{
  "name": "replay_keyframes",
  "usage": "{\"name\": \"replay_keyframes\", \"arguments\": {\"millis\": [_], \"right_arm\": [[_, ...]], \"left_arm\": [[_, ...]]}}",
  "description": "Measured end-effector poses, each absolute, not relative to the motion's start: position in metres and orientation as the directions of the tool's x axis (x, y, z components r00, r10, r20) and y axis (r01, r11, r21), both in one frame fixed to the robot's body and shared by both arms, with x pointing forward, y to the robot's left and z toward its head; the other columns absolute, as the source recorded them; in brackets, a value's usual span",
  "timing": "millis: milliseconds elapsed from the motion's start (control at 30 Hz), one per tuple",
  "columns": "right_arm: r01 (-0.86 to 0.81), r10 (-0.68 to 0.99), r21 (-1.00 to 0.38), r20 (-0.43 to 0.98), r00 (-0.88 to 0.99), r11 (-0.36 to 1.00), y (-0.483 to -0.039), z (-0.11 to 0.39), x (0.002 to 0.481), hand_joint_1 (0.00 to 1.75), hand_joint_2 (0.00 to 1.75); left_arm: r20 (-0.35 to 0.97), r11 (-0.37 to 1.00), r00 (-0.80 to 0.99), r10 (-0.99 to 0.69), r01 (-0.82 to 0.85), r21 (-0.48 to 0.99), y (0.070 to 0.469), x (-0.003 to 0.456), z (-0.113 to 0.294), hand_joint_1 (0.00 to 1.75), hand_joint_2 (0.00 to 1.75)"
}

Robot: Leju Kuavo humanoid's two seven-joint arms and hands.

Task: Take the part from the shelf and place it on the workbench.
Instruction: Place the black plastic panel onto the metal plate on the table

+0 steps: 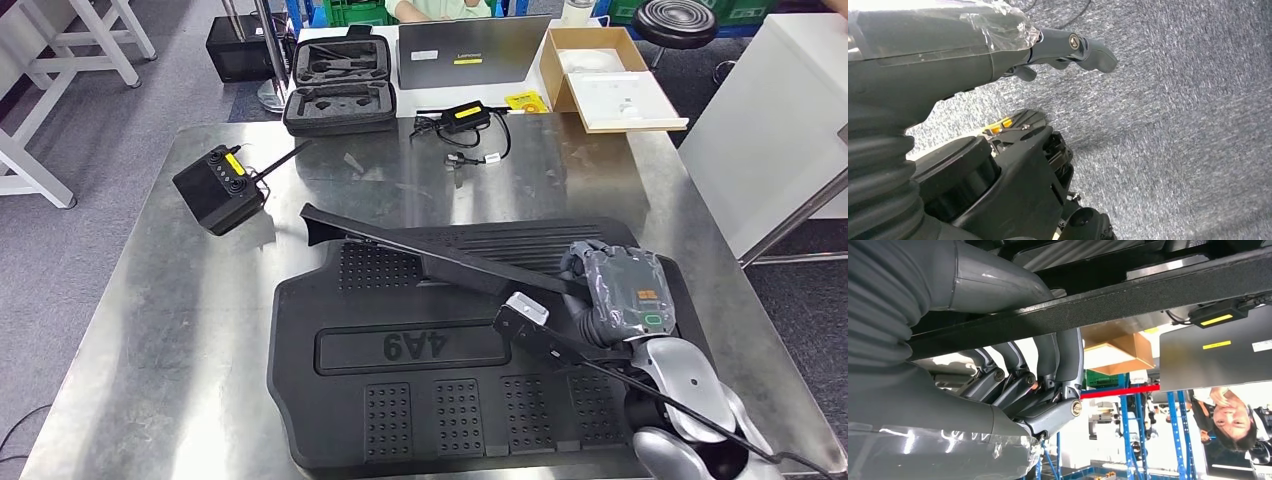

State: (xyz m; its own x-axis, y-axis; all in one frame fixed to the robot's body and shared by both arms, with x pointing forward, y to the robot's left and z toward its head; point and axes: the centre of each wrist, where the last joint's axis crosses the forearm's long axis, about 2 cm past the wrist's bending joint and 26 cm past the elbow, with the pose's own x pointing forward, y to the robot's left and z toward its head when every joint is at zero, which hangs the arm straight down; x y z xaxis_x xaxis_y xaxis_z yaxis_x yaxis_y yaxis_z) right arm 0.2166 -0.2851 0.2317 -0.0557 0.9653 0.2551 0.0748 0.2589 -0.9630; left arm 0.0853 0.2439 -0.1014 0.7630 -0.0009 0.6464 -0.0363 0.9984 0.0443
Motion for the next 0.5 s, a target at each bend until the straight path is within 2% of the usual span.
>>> {"name": "replay_keyframes", "arguments": {"millis": [367, 500], "right_arm": [[0.078, 0.966, -0.963, 0.254, -0.057, 0.258, -0.2850, 0.2321, 0.2162, 1.75, 1.75], [0.081, 0.966, -0.963, 0.252, -0.059, 0.257, -0.2850, 0.2327, 0.2160, 0.00, 1.75]], "left_arm": [[0.676, 1.000, 0.737, 0.008, -0.006, -0.006, 0.2454, 0.0858, -0.1016, 0.00, 1.75], [0.695, 1.000, 0.719, -0.006, 0.014, -0.006, 0.2481, 0.0861, -0.1018, 0.00, 1.75]]}}
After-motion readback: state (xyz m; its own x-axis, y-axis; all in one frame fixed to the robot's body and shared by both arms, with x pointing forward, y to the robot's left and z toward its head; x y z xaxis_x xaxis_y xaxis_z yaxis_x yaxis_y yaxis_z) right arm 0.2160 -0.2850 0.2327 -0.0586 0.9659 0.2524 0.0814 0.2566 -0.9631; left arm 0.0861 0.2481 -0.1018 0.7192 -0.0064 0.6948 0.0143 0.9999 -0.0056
